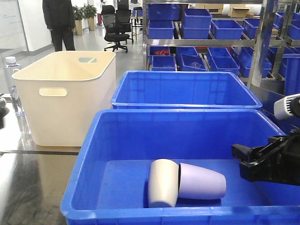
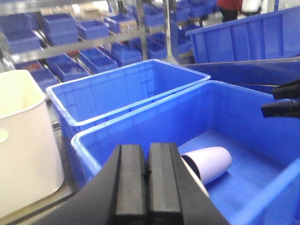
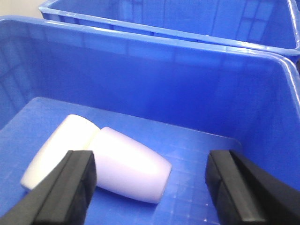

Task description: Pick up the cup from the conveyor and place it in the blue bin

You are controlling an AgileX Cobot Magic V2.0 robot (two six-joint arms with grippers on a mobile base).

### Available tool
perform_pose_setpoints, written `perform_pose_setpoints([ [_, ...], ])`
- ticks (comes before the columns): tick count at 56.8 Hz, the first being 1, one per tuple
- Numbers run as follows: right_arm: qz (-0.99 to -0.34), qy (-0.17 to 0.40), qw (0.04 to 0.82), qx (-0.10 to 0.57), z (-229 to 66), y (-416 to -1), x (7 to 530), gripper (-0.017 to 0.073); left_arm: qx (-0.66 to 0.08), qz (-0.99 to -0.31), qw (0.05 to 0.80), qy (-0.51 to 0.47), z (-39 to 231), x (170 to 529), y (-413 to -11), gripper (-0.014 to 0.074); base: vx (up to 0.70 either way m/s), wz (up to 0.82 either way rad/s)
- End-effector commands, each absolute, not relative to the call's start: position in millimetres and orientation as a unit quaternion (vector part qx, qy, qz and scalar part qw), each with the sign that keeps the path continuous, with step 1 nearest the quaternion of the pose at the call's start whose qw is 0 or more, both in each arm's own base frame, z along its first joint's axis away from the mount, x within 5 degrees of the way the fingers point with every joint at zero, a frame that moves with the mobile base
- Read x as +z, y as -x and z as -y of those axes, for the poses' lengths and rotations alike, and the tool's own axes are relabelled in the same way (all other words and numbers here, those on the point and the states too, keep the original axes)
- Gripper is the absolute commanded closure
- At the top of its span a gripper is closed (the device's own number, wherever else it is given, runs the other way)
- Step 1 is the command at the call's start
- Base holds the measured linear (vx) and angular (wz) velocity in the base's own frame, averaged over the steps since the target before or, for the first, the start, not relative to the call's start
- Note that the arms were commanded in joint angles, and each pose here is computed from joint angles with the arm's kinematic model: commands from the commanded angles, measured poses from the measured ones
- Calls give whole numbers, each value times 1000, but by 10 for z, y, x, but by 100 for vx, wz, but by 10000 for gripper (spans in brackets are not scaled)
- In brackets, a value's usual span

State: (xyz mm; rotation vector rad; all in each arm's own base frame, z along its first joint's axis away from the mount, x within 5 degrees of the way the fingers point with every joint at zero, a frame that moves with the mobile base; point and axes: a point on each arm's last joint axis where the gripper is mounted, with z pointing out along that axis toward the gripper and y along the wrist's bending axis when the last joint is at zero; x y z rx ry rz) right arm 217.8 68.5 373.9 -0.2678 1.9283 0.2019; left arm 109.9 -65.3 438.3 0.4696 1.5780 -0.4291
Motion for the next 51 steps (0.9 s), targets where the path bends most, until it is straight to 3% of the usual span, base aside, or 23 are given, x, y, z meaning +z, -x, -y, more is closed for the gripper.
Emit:
perform_pose_setpoints([
  [1, -782, 112, 606, 93, -685, -2160, 3947, 11, -208, -655, 705, -175, 533, 4307, -897, 597, 0, 0],
  [11, -782, 112, 606, 93, -685, -2160, 3947, 13, -203, -676, 685, -178, 432, 3726, -695, 597, 0, 0],
  [22, -782, 112, 606, 93, -685, -2160, 3947, 13, -198, -701, 660, -182, 421, 3335, -674, 597, 0, 0],
  [37, -782, 112, 606, 93, -685, -2160, 3947, 13, -196, -701, 661, -180, 421, 3286, -687, 597, 0, 0],
  [51, -780, 112, 608, 93, -685, -2161, 3951, 13, -140, -642, 747, -100, 205, 3006, -564, 597, 0, 0],
])
